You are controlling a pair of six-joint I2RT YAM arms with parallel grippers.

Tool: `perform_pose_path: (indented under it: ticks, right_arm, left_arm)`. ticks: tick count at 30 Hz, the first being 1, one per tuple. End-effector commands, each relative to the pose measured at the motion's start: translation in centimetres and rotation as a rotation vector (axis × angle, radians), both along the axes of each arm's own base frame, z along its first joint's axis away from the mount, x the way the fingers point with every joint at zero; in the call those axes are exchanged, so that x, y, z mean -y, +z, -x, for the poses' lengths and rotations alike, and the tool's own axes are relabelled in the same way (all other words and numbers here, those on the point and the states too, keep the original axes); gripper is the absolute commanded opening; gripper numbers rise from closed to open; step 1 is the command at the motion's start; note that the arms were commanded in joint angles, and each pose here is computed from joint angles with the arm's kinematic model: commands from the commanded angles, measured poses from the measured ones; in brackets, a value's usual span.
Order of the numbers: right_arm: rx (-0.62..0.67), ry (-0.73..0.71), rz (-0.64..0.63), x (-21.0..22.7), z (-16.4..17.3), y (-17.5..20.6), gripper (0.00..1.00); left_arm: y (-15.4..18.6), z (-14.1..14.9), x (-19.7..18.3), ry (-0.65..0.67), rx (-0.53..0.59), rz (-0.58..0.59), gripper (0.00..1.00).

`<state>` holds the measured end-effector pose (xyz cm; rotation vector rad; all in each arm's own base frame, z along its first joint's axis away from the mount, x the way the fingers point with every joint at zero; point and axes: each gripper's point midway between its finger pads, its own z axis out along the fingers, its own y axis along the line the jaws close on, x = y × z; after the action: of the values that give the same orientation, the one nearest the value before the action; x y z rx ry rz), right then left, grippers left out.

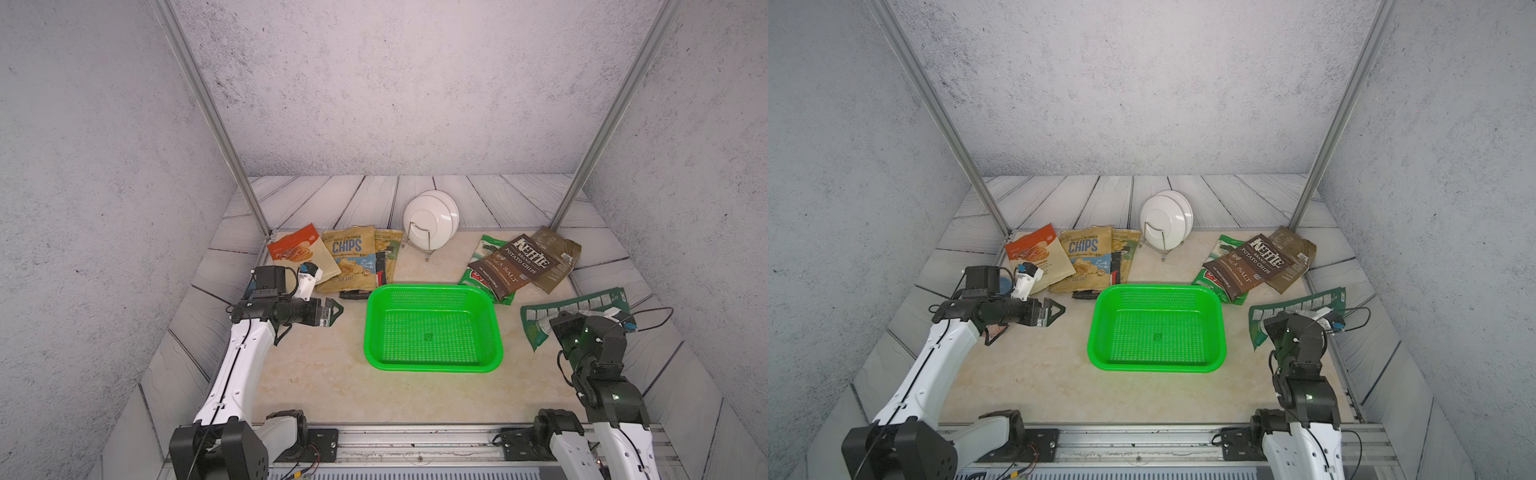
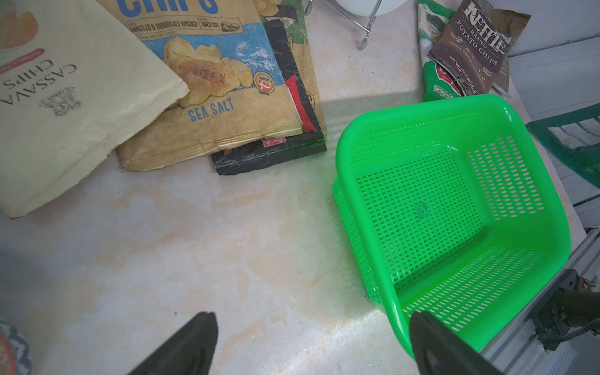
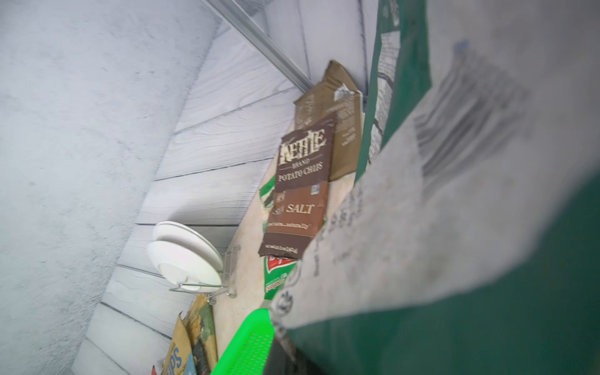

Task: Put the potato chips into the basket
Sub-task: Pick up the potato chip from the center of the board, then place the potato chip in the basket.

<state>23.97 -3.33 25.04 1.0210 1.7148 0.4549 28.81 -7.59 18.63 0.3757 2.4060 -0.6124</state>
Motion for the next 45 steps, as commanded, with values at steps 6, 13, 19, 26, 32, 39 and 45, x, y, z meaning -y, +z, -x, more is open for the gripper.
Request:
perform_pose_path:
  ticks: [6, 13, 19, 26, 32, 39, 45]
  right_arm:
    - [0.194, 0.453, 0.076, -6.9, -3.3, 9.0, 0.00]
    - [0.211, 0.815, -0.020, -12.9, -4.4, 10.2, 0.00]
    - [0.107, 1.090, 0.075, -18.8, -3.3, 8.7, 0.00]
    - [-0.066, 1.277, 0.200, -23.2, -2.4, 5.2, 0.00]
    - [-0.083, 1.406, 0.306, -25.1, -1.7, 4.6, 0.00]
    - [-0.144, 1.480, 0.517, -25.6, -1.3, 3.1, 0.00]
    - [-0.265, 1.596, 0.779, -26.6, -0.5, 0.4, 0.00]
  left_arm:
    - [-0.7, 0.1, -0.1, 0.002, -0.015, -0.011, 0.99]
    - [-0.7, 0.1, -0.2, 0.004, -0.018, -0.012, 0.99]
    - [-0.9, 0.1, 0.0, -0.003, -0.027, -0.003, 0.99]
    - [-0.8, 0.0, 0.0, -0.002, -0.023, -0.006, 0.99]
    - [1.2, 0.0, 1.4, -0.113, 0.026, 0.027, 0.99]
    - [4.8, -1.2, 3.4, -0.230, 0.027, 0.039, 0.99]
    - [7.5, -0.9, 5.9, -0.351, 0.066, 0.135, 0.99]
